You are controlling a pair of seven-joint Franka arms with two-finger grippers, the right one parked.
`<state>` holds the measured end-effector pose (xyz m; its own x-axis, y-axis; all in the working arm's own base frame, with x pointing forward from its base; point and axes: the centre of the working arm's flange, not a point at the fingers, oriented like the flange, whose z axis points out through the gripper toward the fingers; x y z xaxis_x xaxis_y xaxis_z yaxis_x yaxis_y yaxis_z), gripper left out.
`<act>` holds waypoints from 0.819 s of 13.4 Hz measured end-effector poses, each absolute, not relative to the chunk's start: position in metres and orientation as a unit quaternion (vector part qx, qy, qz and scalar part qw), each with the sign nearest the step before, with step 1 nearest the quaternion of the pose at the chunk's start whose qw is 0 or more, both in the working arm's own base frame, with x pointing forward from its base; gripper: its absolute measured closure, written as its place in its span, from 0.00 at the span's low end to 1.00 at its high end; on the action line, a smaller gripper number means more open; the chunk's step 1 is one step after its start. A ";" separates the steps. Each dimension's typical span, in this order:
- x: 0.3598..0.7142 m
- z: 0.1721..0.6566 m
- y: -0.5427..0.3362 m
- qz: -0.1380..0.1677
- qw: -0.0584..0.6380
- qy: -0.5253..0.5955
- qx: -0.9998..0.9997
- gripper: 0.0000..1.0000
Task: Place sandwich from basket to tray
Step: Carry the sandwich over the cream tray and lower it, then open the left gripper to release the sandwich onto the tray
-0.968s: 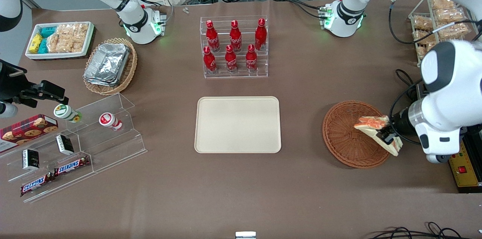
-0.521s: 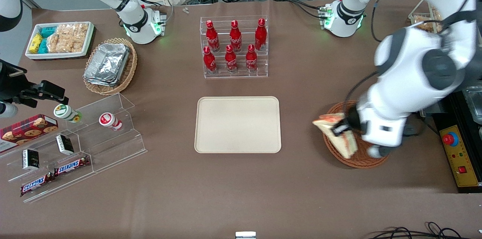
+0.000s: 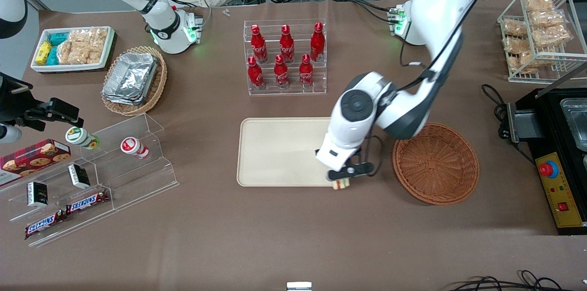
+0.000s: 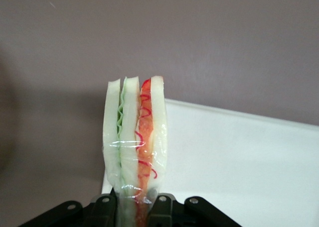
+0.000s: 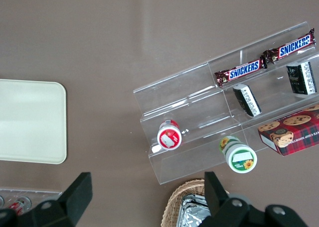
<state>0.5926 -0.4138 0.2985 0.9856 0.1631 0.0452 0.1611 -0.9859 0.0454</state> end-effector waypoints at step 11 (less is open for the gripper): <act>0.545 0.253 -0.442 -0.034 -0.024 -0.023 0.999 0.81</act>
<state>0.5447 -0.4417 0.2528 0.9966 -0.0440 -0.0695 -0.0473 -0.9978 -0.0465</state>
